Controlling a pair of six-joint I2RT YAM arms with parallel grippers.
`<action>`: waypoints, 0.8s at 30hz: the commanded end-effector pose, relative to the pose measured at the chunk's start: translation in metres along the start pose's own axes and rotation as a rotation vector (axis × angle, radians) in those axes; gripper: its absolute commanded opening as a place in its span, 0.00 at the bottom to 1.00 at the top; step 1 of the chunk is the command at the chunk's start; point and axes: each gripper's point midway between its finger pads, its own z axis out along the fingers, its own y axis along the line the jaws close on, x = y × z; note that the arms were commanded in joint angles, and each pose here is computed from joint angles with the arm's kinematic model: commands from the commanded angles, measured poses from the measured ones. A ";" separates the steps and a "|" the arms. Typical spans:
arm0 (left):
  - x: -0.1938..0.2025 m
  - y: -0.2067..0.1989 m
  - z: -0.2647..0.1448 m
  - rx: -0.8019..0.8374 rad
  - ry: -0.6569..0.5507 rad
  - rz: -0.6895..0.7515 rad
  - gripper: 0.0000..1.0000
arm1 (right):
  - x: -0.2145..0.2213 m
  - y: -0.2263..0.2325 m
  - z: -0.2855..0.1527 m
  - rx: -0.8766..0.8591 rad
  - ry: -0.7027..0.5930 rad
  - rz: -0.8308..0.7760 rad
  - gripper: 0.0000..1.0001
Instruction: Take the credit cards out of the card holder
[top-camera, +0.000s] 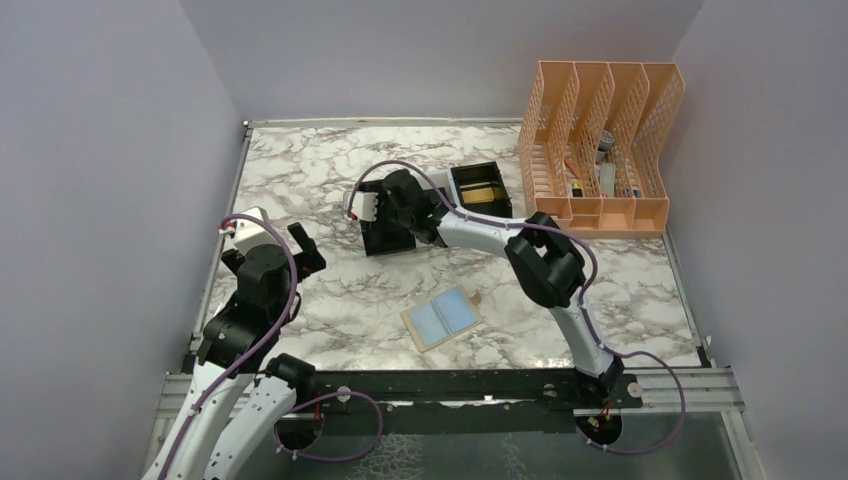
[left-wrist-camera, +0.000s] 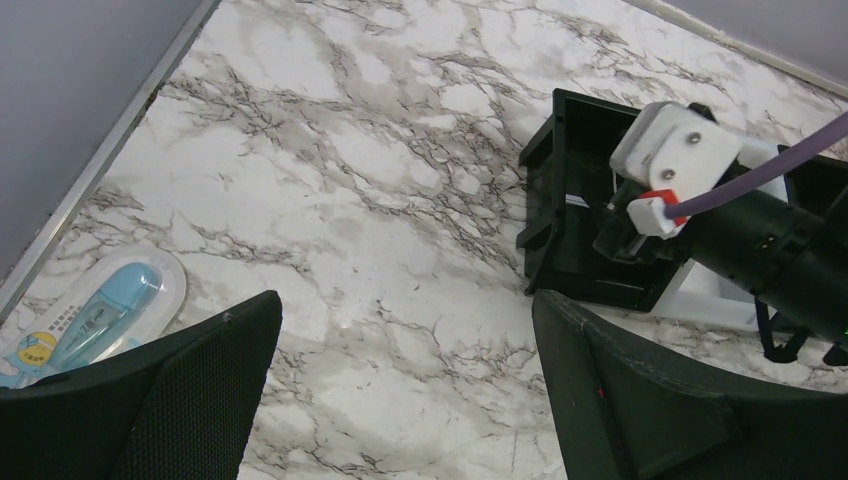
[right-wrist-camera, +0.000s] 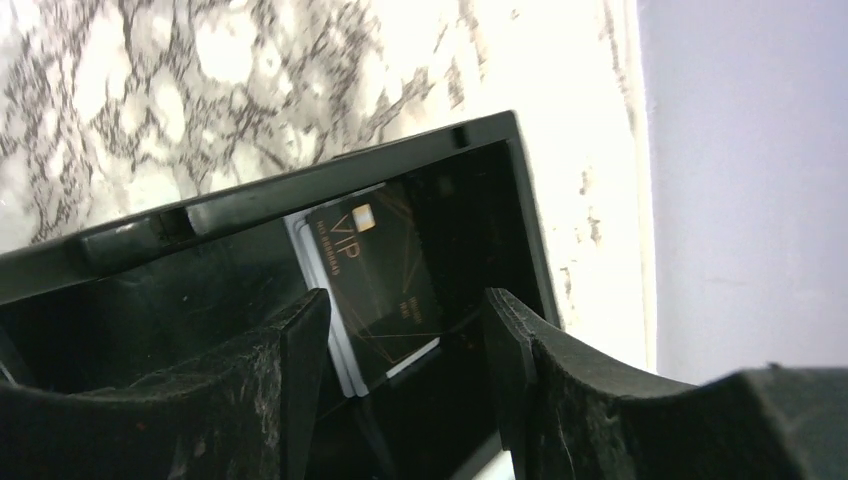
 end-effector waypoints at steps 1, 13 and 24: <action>0.000 -0.001 0.001 0.004 0.002 0.000 0.99 | -0.036 -0.031 -0.023 0.052 -0.110 0.063 0.58; 0.008 -0.004 0.006 0.003 0.035 0.017 0.99 | -0.021 -0.024 -0.015 0.080 -0.083 0.110 0.58; 0.034 -0.016 0.031 -0.007 0.164 0.116 0.99 | -0.030 -0.022 -0.018 0.039 -0.126 0.302 0.56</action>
